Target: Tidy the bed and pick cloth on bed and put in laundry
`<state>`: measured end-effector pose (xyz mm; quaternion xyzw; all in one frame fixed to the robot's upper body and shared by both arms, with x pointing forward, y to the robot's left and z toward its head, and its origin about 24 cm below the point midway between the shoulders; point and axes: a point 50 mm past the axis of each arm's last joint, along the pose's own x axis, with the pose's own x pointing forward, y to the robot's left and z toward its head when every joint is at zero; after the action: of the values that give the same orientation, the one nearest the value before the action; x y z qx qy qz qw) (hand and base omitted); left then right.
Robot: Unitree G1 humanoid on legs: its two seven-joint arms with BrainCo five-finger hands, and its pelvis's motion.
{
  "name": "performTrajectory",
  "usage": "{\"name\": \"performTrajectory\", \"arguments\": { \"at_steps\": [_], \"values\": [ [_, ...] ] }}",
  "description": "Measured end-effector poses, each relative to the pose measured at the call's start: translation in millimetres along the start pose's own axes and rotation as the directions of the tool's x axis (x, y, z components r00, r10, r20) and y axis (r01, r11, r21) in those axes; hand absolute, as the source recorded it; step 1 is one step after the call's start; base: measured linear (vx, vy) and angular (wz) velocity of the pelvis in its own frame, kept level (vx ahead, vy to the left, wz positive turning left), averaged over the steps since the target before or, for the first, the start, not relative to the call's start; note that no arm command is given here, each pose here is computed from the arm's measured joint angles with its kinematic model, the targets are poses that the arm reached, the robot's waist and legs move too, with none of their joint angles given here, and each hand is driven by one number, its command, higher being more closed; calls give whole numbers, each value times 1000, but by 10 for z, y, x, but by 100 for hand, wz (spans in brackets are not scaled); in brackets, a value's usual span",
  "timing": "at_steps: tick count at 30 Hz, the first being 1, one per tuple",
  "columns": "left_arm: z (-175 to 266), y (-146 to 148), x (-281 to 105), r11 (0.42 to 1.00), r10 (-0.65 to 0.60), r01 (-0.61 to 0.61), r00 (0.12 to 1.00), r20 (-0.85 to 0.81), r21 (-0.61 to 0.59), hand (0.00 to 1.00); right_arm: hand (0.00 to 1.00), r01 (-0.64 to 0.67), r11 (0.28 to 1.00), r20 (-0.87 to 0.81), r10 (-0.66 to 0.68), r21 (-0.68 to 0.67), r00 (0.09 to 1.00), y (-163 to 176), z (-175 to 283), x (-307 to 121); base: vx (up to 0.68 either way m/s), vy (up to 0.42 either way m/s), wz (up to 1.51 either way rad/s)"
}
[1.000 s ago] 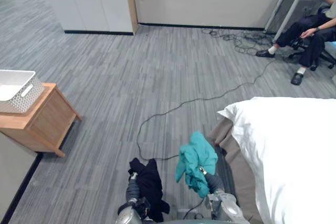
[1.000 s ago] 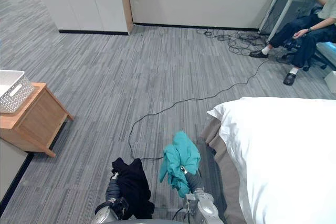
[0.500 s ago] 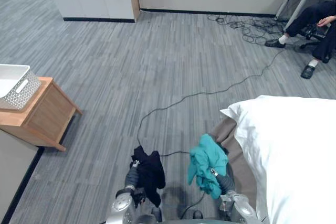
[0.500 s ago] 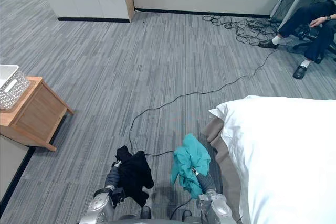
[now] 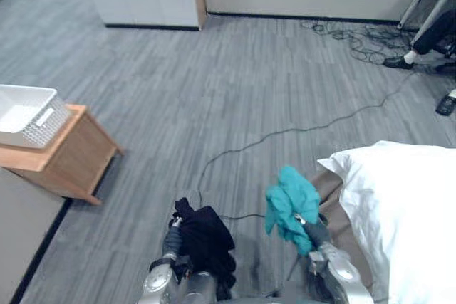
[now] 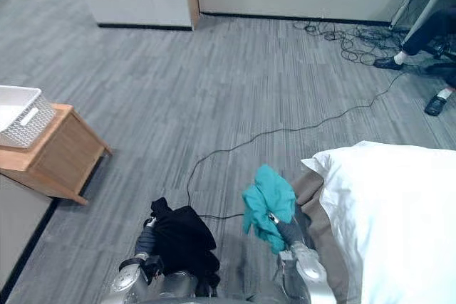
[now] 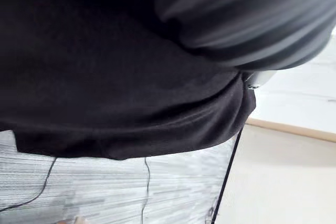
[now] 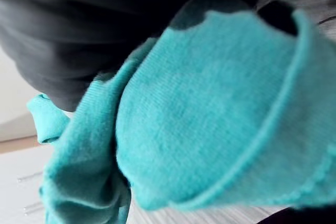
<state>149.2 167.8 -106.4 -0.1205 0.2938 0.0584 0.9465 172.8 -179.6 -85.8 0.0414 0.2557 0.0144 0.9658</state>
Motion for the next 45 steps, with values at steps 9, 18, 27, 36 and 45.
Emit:
{"name": "performTrajectory", "arguments": {
  "at_steps": [9, 18, 27, 36, 45],
  "values": [
    [74, 145, 14, 999, -7, 6, 1000, 25, 50, 100, 100, -24, 999, -24, 26, 47, 999, 78, -128, -107, 438, -234, 86],
    [-154, -43, -49, 998, -19, 16, 999, -43, -63, 100, 100, -44, 999, 24, 44, -8, 999, -53, 131, 22, 572, -477, 45],
    [-42, -284, -31, 989, -138, 138, 990, 5, -43, 100, 100, -7, 997, -14, 6, -75, 1000, -114, 72, -58, 486, -189, 38],
    [113, -319, 129, 978, -195, 194, 981, -3, 82, 100, 100, 90, 995, -105, -85, 38, 991, -95, -232, -200, 558, -66, 117],
    [150, -287, 157, 959, -243, 244, 970, -26, 143, 100, 100, 107, 988, -43, -103, 109, 994, 32, -123, -140, 654, -373, 44]
  ]
}}
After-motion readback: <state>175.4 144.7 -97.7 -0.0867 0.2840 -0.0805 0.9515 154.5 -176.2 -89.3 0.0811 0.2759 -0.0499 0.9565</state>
